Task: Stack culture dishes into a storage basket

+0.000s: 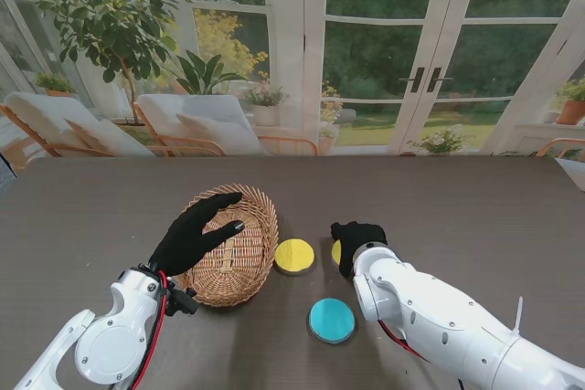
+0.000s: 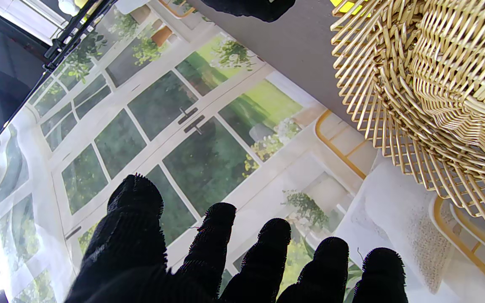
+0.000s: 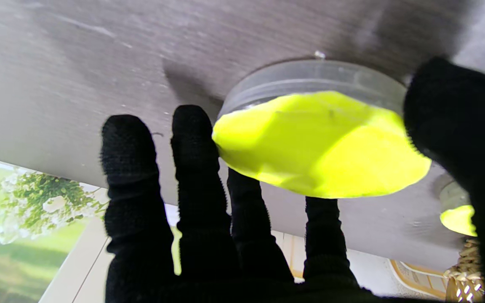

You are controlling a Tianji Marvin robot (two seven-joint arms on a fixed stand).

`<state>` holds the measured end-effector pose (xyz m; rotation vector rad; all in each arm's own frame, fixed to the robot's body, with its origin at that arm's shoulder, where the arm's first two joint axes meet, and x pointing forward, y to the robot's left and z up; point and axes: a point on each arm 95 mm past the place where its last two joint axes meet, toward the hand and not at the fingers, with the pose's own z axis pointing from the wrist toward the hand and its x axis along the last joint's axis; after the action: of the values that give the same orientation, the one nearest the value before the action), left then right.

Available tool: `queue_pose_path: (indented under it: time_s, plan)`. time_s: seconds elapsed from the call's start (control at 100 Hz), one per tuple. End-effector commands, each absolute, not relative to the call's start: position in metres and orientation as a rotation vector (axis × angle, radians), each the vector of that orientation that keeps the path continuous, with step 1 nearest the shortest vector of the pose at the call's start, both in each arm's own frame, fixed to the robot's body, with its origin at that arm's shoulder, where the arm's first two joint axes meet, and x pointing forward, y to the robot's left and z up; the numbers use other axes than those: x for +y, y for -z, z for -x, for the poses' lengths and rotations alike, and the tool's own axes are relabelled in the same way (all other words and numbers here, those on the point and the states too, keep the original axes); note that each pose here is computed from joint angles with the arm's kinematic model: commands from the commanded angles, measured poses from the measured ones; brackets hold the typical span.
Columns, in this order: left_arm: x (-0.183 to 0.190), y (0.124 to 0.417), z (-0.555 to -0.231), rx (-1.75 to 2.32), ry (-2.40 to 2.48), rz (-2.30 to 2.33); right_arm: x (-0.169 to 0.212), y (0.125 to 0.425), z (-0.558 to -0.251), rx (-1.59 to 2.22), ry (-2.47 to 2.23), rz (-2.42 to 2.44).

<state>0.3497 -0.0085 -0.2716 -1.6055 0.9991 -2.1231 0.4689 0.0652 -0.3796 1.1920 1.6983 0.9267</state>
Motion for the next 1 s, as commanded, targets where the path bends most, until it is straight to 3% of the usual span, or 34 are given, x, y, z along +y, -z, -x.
queue_pose_path:
  time_s: [0.0,0.47,0.99]
  plan:
    - [-0.01,0.274,-0.349,1.02,2.123,1.619,0.051,0.405,-0.459,1.74,-0.841,-1.229]
    - [-0.01,0.274,-0.348,1.02,2.124,1.619,0.05,0.405,-0.461,1.729,-0.86,-1.215]
    - [-0.009,0.274,-0.348,1.015,2.128,1.616,0.048,0.349,-0.443,1.677,-0.998,-1.198]
